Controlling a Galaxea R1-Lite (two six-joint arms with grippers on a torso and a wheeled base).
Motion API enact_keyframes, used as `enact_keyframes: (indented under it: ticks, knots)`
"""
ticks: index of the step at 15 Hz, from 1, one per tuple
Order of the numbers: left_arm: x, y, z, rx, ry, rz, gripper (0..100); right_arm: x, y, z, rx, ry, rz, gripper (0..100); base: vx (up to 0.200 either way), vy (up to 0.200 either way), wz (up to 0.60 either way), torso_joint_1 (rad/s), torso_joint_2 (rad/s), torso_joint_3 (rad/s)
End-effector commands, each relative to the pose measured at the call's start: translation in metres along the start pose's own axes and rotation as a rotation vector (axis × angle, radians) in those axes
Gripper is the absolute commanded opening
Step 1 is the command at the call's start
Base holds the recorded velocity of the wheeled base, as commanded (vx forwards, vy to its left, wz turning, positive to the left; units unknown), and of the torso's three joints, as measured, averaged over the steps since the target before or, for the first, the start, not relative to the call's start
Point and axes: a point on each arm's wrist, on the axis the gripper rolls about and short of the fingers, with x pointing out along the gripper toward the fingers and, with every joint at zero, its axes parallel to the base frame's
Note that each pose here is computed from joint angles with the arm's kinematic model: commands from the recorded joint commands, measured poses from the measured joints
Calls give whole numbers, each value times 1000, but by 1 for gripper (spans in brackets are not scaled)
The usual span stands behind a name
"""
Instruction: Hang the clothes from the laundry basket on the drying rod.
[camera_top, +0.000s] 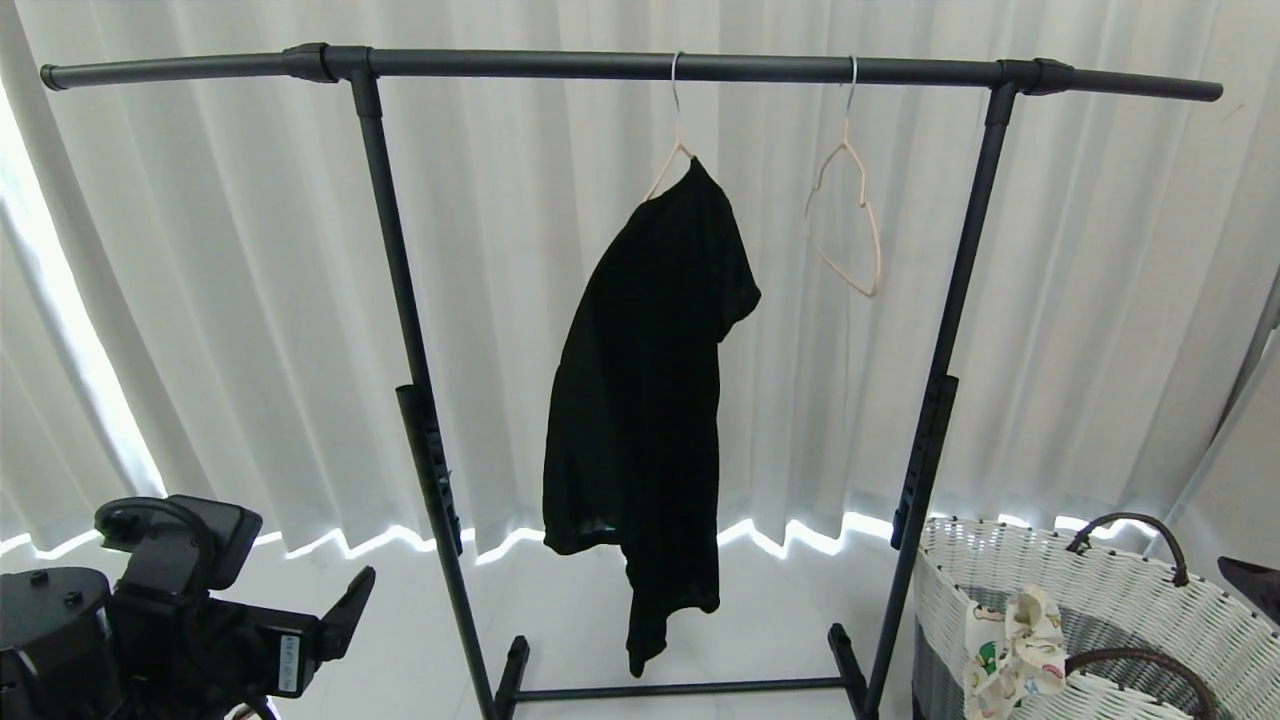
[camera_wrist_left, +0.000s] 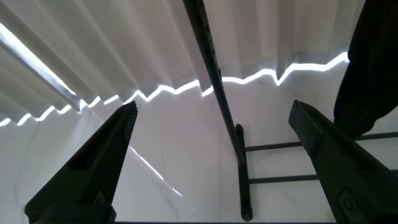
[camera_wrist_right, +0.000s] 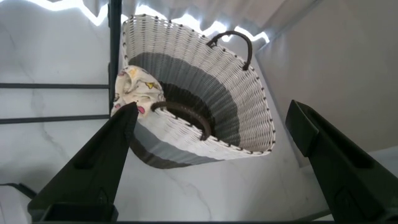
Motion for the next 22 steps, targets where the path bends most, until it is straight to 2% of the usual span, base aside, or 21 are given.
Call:
enact_keyframes:
  ticks: [1,3,8,10,11,12,14,16,18,20,22]
  knots:
    - [-1,-1,1,2,-7,-8,100,0,1,-1,-4,5,3,100,0,-200,0,2,7,2]
    - [-2,-2,1,6,-11,-14,100,0,0,-3,-3,4,2,100,0,-200,0,5,5,7]
    - [-2,-2,1,6,-11,-13,100,1,2,-6,-15,16,16,100,0,0,0,0,0,0]
    - [-2,-2,2,3,-14,-14,100,4,6,-13,-108,25,109,100,0,0,0,0,0,0]
    - [-2,-2,2,3,-14,-14,100,4,6,-14,-132,25,121,100,200,0,0,2,2,2]
    - [-2,-2,1,4,-14,-20,100,6,8,-18,-207,30,160,100,200,0,0,7,2,-2]
    - [-2,-3,1,7,-13,-29,100,12,14,-23,-265,48,249,100,200,0,0,2,-7,5]
    - [-2,-3,1,7,-12,-29,100,27,21,-27,-342,103,288,100,100,0,0,4,1,1]
    - [-2,-3,1,7,-12,-29,100,49,31,-26,-499,86,334,100,0,0,0,0,0,0]
    - [-3,-3,1,8,-16,-28,100,68,41,-31,-640,134,391,100,0,0,0,0,0,0]
    - [-3,-2,2,5,-23,-27,100,80,53,-37,-681,194,450,100,0,0,0,0,0,0]
